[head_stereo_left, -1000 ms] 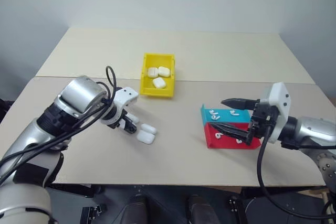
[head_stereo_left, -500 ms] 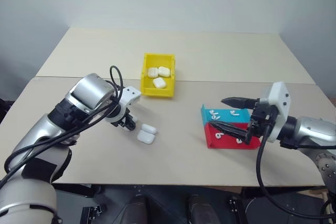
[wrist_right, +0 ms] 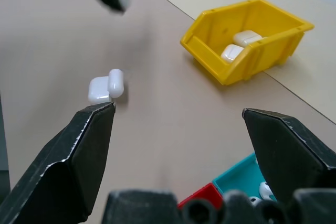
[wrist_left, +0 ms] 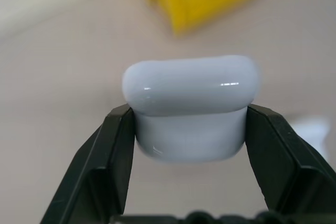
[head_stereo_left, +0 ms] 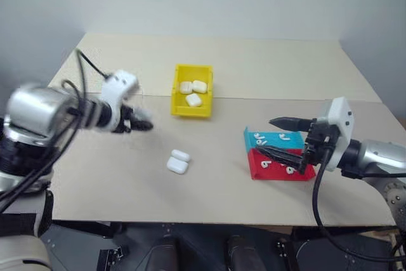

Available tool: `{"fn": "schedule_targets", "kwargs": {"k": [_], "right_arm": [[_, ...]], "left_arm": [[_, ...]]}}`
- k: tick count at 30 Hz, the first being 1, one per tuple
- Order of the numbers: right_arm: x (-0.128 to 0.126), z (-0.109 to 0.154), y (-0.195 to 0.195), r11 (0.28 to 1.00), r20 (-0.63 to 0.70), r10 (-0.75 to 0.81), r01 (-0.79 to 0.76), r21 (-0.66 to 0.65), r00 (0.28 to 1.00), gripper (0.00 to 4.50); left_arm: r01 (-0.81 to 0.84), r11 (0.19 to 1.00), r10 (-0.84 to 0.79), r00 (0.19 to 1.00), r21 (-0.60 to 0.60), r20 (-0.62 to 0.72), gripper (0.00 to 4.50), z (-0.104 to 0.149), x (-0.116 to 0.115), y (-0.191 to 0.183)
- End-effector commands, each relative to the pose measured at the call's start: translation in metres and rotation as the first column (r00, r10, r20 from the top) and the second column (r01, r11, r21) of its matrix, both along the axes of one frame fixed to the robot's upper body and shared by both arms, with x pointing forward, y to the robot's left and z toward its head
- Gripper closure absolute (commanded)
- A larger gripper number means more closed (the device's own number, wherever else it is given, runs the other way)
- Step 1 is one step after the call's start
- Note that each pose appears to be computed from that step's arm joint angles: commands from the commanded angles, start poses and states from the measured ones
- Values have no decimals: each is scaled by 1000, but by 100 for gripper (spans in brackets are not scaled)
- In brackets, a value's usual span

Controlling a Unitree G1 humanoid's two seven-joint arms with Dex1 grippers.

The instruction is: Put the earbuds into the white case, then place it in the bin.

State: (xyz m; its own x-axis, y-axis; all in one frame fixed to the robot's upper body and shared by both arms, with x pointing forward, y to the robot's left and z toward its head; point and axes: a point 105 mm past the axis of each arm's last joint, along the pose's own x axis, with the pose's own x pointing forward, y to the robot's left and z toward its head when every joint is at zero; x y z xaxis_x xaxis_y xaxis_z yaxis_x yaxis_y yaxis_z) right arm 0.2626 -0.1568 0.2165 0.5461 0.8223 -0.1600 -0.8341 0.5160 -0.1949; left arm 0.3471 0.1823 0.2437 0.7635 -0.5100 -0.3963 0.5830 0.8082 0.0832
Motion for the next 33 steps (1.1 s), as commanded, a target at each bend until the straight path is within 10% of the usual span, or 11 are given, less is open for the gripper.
{"fn": "schedule_targets", "kwargs": {"k": [1,5,17,20,33], "right_arm": [[4,13,-8,997,46,4,-1,-74,999,0],[9,2,-17,935,7,42,-36,-352,999,0],[20,-28,-4,716,-257,186,-310,-626,948,0],[30,-42,-4,677,-284,173,-323,-661,943,86],[58,-81,-11,515,-269,137,-300,-803,953,86]], "left_arm": [[144,982,-98,943,-125,318,168,34,-7,-16],[504,776,-294,820,-379,491,168,38,-32,-60],[933,309,-700,356,-187,619,168,11,-89,-118],[949,256,-714,312,-181,627,168,9,-97,-120],[952,255,-716,303,-169,629,168,5,-101,-123]]}}
